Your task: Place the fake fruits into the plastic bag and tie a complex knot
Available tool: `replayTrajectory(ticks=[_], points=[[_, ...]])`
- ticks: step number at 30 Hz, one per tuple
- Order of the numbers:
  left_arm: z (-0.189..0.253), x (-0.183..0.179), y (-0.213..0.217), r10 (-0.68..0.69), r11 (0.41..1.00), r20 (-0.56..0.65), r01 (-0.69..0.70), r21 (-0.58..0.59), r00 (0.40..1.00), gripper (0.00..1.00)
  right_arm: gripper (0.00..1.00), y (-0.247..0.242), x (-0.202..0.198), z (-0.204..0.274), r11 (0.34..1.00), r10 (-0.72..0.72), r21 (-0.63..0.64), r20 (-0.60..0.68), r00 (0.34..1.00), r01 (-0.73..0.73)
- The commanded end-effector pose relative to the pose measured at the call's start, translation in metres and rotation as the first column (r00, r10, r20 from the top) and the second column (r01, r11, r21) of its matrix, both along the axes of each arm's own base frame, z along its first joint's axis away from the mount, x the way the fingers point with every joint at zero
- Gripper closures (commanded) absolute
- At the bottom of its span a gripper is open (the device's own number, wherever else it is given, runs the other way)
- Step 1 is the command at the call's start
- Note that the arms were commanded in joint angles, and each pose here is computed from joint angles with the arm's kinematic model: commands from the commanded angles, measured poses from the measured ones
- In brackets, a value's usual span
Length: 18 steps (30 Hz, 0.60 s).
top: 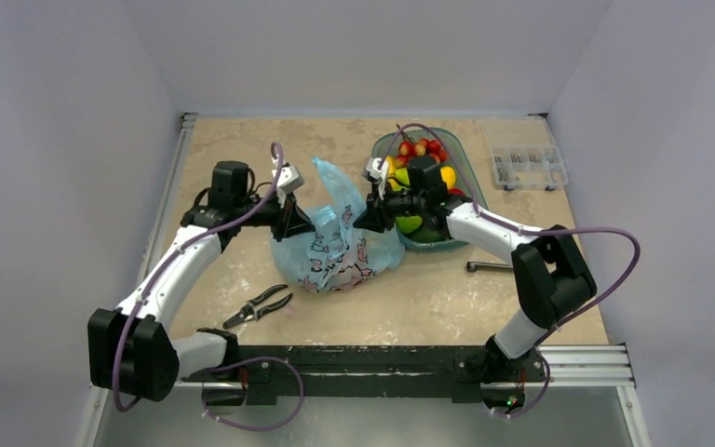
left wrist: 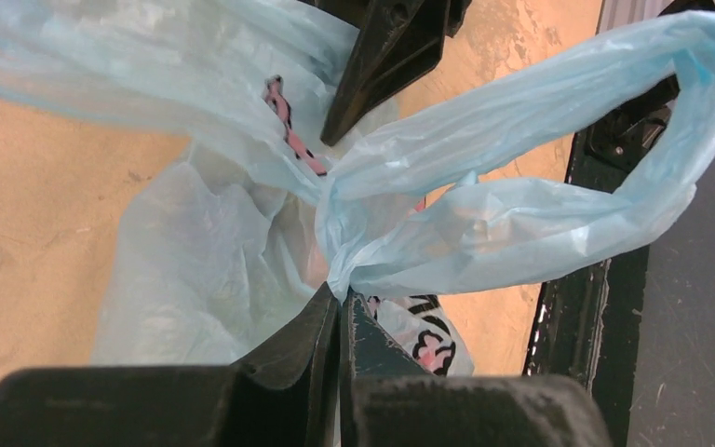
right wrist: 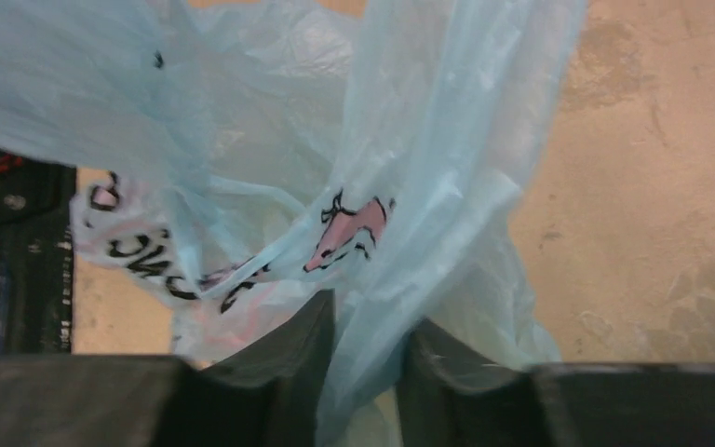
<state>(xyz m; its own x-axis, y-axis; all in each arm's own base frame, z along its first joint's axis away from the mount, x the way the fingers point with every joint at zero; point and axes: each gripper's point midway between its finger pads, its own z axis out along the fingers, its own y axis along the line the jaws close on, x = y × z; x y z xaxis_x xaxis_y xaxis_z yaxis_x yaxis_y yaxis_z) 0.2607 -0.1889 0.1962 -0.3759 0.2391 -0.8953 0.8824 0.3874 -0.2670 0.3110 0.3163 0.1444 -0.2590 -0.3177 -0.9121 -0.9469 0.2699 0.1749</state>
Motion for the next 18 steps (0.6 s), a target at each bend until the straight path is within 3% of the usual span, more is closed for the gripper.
replayTrajectory(ticks=[1,3,8,11,13,15,18], points=[[0.001,0.006,-0.009,-0.025,0.994,0.036,0.022,0.106,0.999,1.0,0.87,0.017,-0.002,0.047,0.989,0.082,0.117,0.068,0.994,-0.089],[-0.002,0.007,-0.016,-0.034,0.988,0.031,0.029,0.149,0.999,1.0,1.0,0.018,-0.007,0.052,0.985,0.096,0.138,0.056,0.994,-0.103],[-0.004,0.022,-0.021,0.005,0.976,0.028,-0.011,0.218,1.0,1.0,0.98,0.015,-0.018,0.06,0.979,0.134,0.141,0.081,0.988,-0.144],[-0.003,0.028,-0.023,0.019,0.975,0.027,-0.025,0.221,0.999,1.0,0.67,0.013,-0.024,0.057,0.976,0.168,0.123,0.1,0.981,-0.18],[-0.002,0.029,-0.024,0.022,0.976,0.027,-0.027,0.218,0.999,1.0,0.59,0.012,-0.029,0.055,0.971,0.198,0.114,0.094,0.976,-0.208],[-0.001,0.031,-0.026,0.025,0.975,0.032,-0.031,0.219,0.999,1.0,0.41,0.013,-0.032,0.057,0.965,0.225,0.118,0.099,0.969,-0.235],[-0.001,0.033,-0.029,0.04,0.971,0.037,-0.048,0.233,0.998,1.0,0.24,0.015,-0.033,0.066,0.959,0.232,0.139,0.112,0.966,-0.246]])
